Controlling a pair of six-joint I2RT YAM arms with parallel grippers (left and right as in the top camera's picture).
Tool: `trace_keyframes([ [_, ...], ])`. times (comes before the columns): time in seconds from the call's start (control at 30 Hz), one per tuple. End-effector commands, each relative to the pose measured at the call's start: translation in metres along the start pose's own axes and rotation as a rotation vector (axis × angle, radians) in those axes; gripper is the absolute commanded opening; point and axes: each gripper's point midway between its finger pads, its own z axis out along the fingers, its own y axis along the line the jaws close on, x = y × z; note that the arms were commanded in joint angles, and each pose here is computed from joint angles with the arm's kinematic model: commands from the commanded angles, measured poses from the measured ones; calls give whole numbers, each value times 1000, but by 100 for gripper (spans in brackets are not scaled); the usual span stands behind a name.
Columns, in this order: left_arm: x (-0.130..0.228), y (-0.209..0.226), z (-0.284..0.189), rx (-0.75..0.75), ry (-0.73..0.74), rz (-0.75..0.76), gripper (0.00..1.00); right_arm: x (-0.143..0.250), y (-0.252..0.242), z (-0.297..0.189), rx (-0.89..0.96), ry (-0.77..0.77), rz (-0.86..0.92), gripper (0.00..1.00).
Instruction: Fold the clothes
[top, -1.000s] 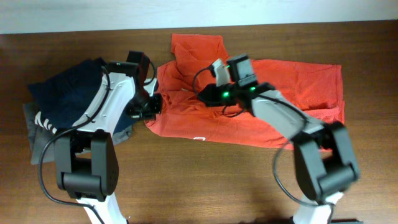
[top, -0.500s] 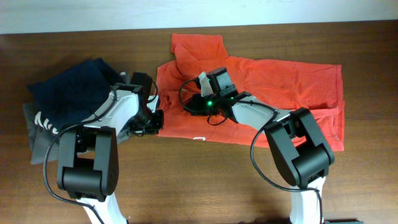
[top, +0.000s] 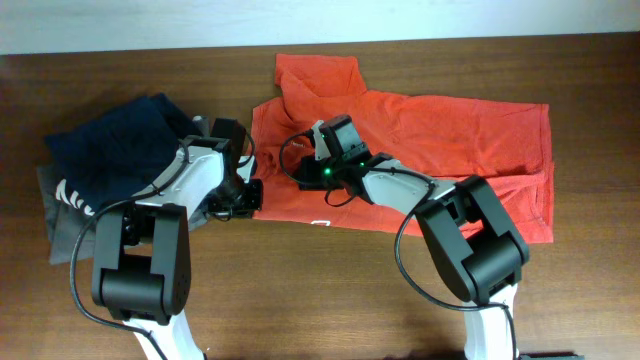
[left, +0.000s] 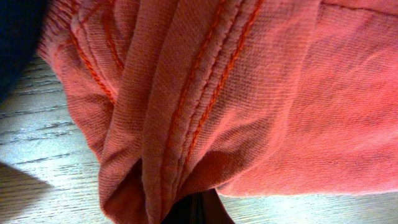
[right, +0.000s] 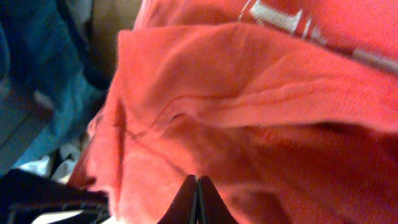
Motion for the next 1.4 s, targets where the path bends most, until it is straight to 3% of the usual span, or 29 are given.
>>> trace_keyframes([
  [0.0, 4, 8, -3, -38, -7, -11, 1, 2, -12, 12, 36, -9, 30, 4],
  [0.27, 5, 8, -3, -38, -3, -11, 1, -10, -22, 26, 39, -81, 52, 4],
  [0.53, 7, 16, -3, -88, 2, -12, 0, -62, -18, 10, -21, -269, 19, 4],
  [0.73, 7, 16, -3, -88, 1, -12, 1, -97, -51, -10, 57, -406, 97, 4],
  [1.07, 2, 20, -4, -96, -19, -17, 0, -70, 18, -18, -348, -144, -12, 4],
  [1.2, 1, 24, -4, -96, -20, -30, 1, -40, 24, -5, -334, -33, 26, 4],
  [1.37, 1, 26, -5, -95, -21, -36, 0, 0, -1, 16, -122, 66, 126, 4],
])
